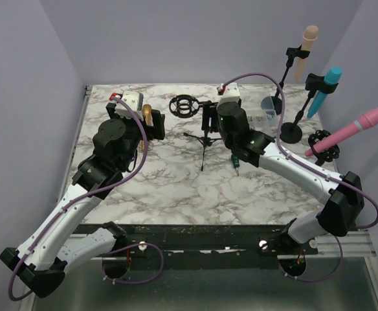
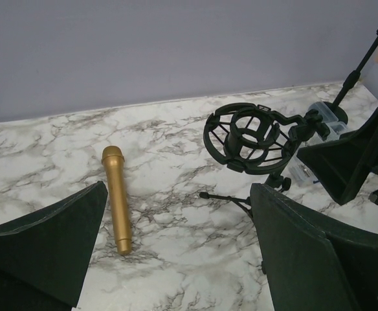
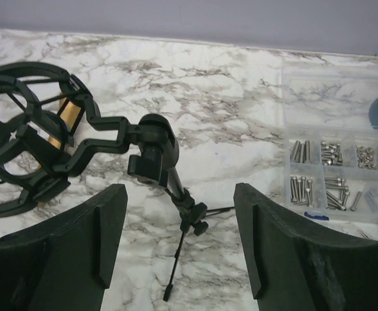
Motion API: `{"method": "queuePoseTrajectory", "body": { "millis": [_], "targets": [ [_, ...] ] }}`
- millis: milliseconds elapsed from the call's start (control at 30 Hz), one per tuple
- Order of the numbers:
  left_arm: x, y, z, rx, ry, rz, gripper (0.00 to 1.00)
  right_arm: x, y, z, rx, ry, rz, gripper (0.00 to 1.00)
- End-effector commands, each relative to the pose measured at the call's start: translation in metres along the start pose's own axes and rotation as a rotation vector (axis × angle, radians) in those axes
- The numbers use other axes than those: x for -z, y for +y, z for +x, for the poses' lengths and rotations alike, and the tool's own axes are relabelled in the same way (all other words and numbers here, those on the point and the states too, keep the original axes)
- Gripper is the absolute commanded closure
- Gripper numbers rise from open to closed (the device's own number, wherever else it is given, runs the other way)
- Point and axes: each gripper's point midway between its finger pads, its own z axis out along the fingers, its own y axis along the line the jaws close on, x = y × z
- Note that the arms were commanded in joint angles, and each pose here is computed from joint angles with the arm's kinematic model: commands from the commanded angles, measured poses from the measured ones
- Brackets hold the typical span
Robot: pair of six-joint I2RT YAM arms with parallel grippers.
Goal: Remove the microphone from the stand
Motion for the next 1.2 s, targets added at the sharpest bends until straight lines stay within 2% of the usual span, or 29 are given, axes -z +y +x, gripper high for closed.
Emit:
{"method": "queuePoseTrajectory", "body": {
  "millis": [0,100,233,333,467,700,833,1000,1100,1167],
  "targets": [
    [0.001,0.002,-0.005,0.017,-0.026,-0.004,0.04,0.025,0.001,-0.016,-0.026,0.016,-0.055,0.21],
    [-0.001,-0.001,-0.003,0.02,-0.017,0.008,0.04,0.042,-0.005,-0.023,-0.027,0.006,-0.08,0.12],
    [-0.003,-0.003,0.0,0.022,-0.004,0.014,0.04,0.065,-0.014,-0.03,-0.014,-0.016,-0.117,0.11],
    [-0.003,-0.007,0.0,0.03,0.0,0.03,0.04,0.077,-0.032,-0.027,-0.004,-0.044,-0.079,0.09],
    [-0.003,-0.008,0.001,0.031,0.003,0.034,0.04,0.08,-0.064,0.002,-0.012,-0.031,0.052,0.0],
    [-0.005,-0.01,0.004,0.035,0.016,0.043,0.04,0.066,-0.066,0.06,-0.08,0.104,0.058,0.0],
    [-0.007,-0.01,0.005,0.031,0.023,0.038,0.04,0.046,-0.053,0.078,-0.243,0.243,-0.125,0.0],
    [-0.006,-0.01,0.004,0.031,0.022,0.042,0.04,0.029,-0.039,0.1,-0.575,0.506,-0.382,0.0],
    [-0.005,-0.01,0.002,0.03,0.02,0.042,0.04,0.028,-0.02,0.094,-0.78,0.593,-0.589,0.02],
    [-0.005,-0.011,0.002,0.032,0.021,0.048,0.04,0.022,-0.009,0.087,-0.841,0.595,-0.684,0.03]
  ]
}}
